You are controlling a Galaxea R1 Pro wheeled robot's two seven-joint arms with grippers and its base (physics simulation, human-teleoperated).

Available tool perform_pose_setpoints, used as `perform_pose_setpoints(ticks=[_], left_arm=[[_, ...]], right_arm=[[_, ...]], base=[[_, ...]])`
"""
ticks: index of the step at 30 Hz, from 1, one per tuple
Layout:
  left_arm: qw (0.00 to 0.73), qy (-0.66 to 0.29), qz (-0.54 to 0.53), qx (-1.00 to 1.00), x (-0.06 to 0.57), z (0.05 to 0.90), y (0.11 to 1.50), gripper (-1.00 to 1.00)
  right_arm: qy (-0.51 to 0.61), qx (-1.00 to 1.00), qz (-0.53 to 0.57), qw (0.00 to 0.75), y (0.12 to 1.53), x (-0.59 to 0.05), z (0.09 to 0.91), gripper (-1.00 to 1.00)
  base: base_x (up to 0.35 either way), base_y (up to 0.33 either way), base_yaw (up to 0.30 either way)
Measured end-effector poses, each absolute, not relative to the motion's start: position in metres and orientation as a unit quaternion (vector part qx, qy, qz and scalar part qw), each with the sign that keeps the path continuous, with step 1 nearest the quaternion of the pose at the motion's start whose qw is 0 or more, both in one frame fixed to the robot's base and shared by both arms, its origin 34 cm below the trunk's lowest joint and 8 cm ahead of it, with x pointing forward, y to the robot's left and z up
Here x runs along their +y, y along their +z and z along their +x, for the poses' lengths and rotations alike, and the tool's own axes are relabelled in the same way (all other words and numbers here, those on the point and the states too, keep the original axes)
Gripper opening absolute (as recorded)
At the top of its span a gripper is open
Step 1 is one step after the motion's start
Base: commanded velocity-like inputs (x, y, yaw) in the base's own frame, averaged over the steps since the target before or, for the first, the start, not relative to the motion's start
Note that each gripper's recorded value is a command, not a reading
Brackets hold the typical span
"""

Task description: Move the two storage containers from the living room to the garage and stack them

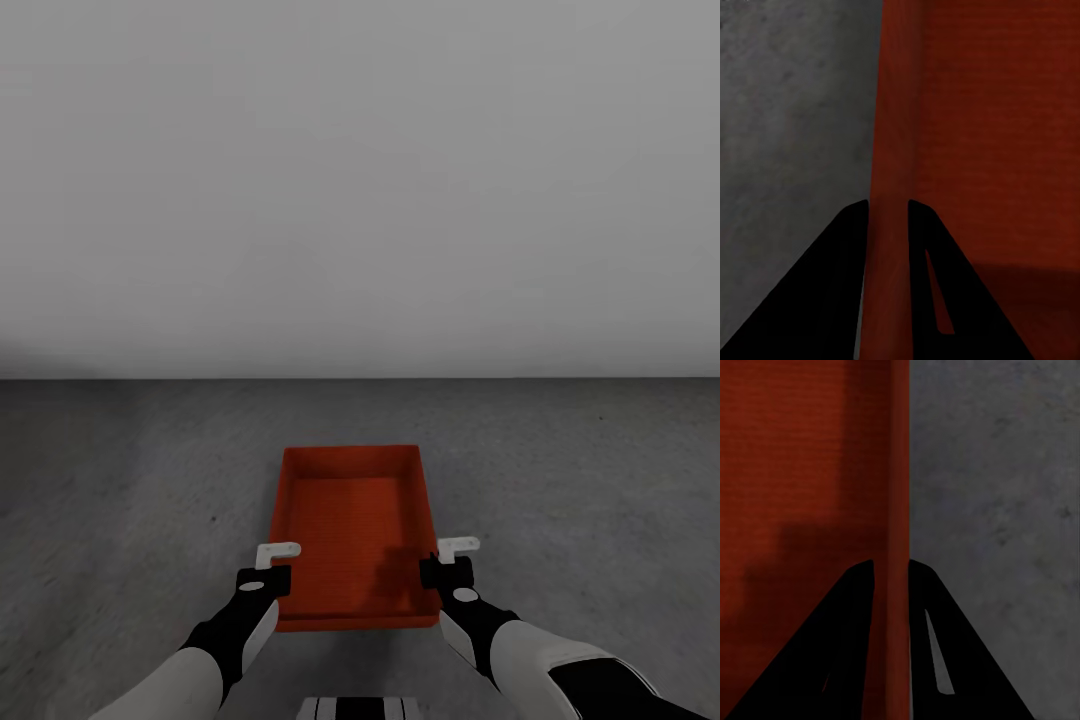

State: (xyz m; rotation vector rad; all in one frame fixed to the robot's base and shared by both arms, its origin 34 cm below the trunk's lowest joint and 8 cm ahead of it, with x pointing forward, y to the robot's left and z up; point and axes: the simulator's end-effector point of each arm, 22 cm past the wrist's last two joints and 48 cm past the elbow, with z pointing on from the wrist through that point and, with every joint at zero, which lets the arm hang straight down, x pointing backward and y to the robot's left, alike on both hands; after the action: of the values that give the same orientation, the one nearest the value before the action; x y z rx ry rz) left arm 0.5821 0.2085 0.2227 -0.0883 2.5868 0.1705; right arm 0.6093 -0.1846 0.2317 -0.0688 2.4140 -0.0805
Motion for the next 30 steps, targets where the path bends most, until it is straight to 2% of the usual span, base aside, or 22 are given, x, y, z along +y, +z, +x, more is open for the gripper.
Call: perform_pose_setpoints(ticks=[26,27,28,30], left_arm=[[0.273,0.061,-0.029,0.96,0.2073,0.5835,0.2233,-1.0],[0.273,0.061,-0.029,0.96,0.2073,0.5834,0.2232,-1.0],[0.272,0.062,-0.031,0.96,0.2083,0.5823,0.2226,1.0],[0.268,0.066,-0.032,0.961,0.2103,0.5791,0.2206,1.0]], right_arm=[[-0.033,0.933,-0.026,0.357,0.2321,-0.186,0.6098,-1.0],[-0.033,0.933,-0.026,0.357,0.2321,-0.186,0.6097,1.0],[-0.031,0.933,-0.023,0.357,0.2323,-0.1858,0.61,1.0],[-0.031,0.933,-0.022,0.358,0.2324,-0.1858,0.6102,1.0]], base=[[0.0,0.0,0.0],[0.0,0.0,0.0],[0.0,0.0,0.0],[0.0,0.0,0.0]])
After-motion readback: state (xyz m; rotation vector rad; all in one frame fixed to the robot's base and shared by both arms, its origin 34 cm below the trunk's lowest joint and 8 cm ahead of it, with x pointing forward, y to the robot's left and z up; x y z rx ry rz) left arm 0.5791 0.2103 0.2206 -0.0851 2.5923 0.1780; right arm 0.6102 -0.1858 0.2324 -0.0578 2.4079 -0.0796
